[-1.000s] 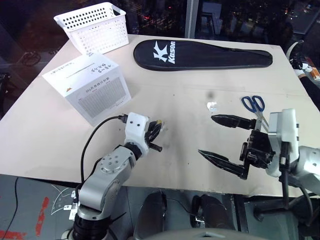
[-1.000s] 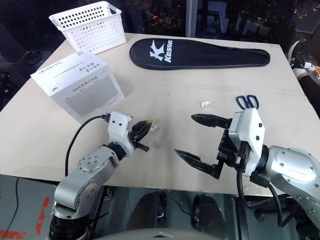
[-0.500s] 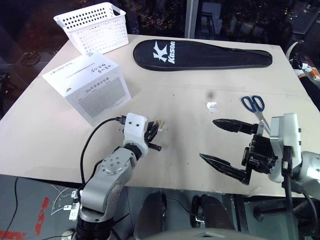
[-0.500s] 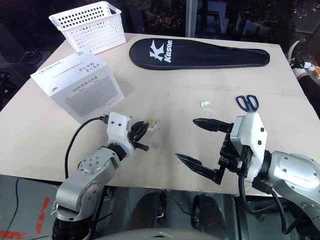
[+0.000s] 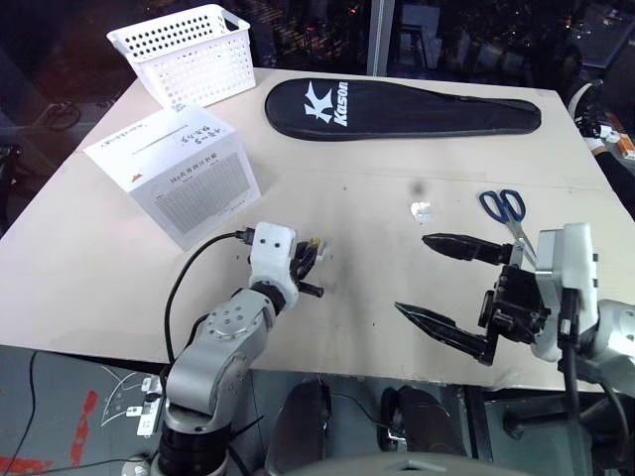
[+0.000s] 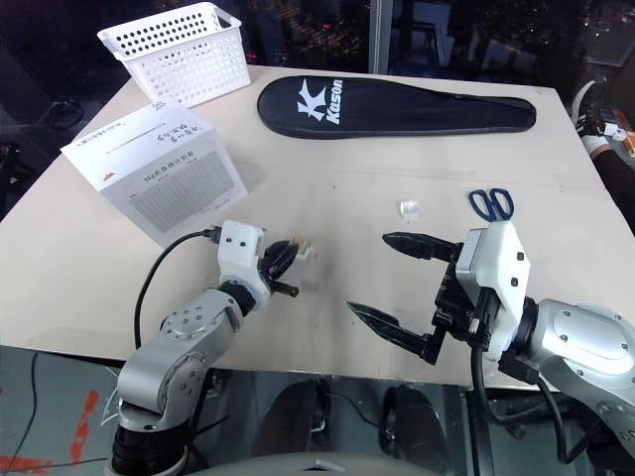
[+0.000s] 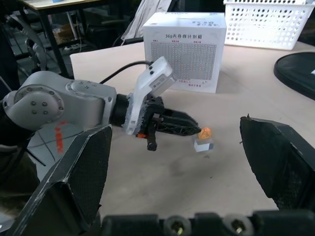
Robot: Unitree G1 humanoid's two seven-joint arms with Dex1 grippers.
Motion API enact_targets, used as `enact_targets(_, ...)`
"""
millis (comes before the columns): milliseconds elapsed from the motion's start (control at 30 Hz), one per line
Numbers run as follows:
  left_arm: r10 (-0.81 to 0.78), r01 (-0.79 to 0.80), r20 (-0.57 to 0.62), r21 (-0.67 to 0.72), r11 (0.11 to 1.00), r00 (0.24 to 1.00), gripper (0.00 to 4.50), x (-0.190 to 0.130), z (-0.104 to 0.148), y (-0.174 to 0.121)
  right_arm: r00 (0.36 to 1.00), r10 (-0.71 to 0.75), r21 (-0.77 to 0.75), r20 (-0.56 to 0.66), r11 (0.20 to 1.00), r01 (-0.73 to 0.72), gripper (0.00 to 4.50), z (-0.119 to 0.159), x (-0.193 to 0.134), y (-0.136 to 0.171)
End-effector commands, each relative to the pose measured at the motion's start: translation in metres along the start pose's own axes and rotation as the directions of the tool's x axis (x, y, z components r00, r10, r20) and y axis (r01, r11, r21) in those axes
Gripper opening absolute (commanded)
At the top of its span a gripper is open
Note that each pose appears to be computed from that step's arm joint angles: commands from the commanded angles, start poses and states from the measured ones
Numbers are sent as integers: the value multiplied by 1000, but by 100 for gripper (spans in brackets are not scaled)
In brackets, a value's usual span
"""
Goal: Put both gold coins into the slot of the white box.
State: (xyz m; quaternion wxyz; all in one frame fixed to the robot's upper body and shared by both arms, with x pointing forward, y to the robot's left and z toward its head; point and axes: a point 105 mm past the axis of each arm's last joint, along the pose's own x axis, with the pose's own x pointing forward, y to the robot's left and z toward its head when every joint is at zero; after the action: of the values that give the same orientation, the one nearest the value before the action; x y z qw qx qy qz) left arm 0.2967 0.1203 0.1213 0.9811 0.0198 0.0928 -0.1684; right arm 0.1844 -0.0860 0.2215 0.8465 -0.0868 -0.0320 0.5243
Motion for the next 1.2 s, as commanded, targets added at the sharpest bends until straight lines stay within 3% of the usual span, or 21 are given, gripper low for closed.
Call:
enact_targets(33, 5, -5, 25, 11, 1000, 1000, 78, 3, 7, -1, 999, 12, -37, 35, 999, -11, 450, 8, 0, 6)
enact_targets(700, -13, 13, 8, 15, 1000, 1000, 78, 9, 2, -4, 999, 4, -43, 38, 999, -3, 450, 9, 0, 5)
enact_targets(767, -9, 9, 11, 14, 1000, 1000, 11, 10, 3, -3, 999, 4, -43, 37, 999, -2, 450, 9, 0, 5)
enact_targets(800, -8, 8, 12, 14, 1000, 1000, 4, 10, 3, -3, 999, 4, -43, 37, 999, -2, 450, 9, 0, 5)
enact_targets(1200, -32, 34, 70, -32, 999, 997, 4, 9, 12, -1, 999, -1, -46, 35, 999, 3, 450, 9, 1, 4)
